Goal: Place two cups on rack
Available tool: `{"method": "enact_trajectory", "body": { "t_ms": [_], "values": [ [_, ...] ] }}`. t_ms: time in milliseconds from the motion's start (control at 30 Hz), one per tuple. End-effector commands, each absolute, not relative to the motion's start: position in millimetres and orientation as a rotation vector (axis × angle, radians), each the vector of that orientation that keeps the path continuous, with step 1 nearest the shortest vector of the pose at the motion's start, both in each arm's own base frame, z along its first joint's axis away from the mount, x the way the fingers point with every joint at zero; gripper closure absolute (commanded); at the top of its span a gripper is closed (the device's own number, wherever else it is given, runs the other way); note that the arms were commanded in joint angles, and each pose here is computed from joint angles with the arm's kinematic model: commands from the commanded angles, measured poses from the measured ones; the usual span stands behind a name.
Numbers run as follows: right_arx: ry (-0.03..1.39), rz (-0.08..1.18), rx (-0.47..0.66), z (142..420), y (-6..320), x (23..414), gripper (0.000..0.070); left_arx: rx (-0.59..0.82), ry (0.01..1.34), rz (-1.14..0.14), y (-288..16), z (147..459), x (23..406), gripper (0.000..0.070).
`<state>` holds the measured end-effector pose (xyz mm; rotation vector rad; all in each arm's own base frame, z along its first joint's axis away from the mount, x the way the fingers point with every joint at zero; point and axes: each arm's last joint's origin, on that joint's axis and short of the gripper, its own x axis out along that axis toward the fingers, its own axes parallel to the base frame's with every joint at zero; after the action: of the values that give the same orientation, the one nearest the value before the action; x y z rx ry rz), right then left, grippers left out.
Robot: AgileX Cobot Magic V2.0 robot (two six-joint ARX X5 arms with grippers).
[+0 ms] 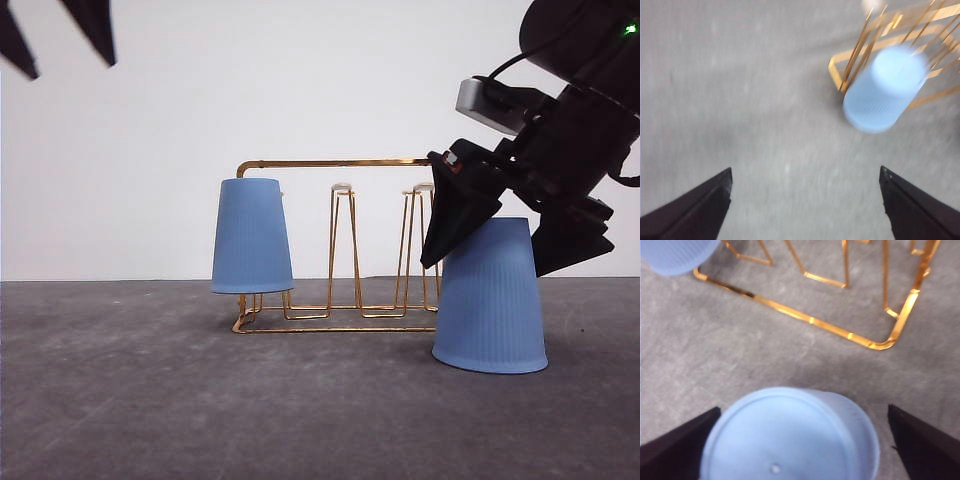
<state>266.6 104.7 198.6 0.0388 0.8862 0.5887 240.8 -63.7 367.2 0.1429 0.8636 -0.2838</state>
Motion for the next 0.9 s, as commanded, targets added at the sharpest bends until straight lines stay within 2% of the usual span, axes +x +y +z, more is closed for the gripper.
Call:
{"method": "enact_trajectory", "body": {
  "t_ms": [0, 67, 133, 300, 467, 667, 767, 867],
  "values": [
    [0.877, 0.592, 0.044, 200, 108, 270, 0.0205, 0.131, 0.870, -0.268, -62, 362, 237, 0.0145],
    [0.873, 0.593, 0.044, 201, 108, 270, 0.0265, 0.124, 0.885, -0.257, -59, 350, 231, 0.0145],
    [0.875, 0.594, 0.044, 203, 109, 271, 0.0290, 0.114, 0.896, -0.248, -56, 337, 225, 0.0145],
    [0.861, 0.610, 0.012, 232, 110, 274, 0.0291, 0.113, 0.926, -0.244, -53, 318, 215, 0.0145],
    [0.813, 0.636, -0.035, 285, 110, 275, 0.0291, 0.112, 0.929, -0.244, -53, 317, 215, 0.0145],
    [0.676, 0.658, -0.074, 346, 111, 277, 0.0291, 0.109, 0.911, -0.244, -54, 318, 217, 0.0145],
    [0.597, 0.660, -0.085, 358, 112, 280, 0.0291, 0.107, 0.903, -0.244, -54, 318, 217, 0.0145],
    [0.566, 0.641, -0.096, 358, 113, 286, 0.0291, 0.106, 0.889, -0.244, -54, 319, 218, 0.0145]
  ]
}}
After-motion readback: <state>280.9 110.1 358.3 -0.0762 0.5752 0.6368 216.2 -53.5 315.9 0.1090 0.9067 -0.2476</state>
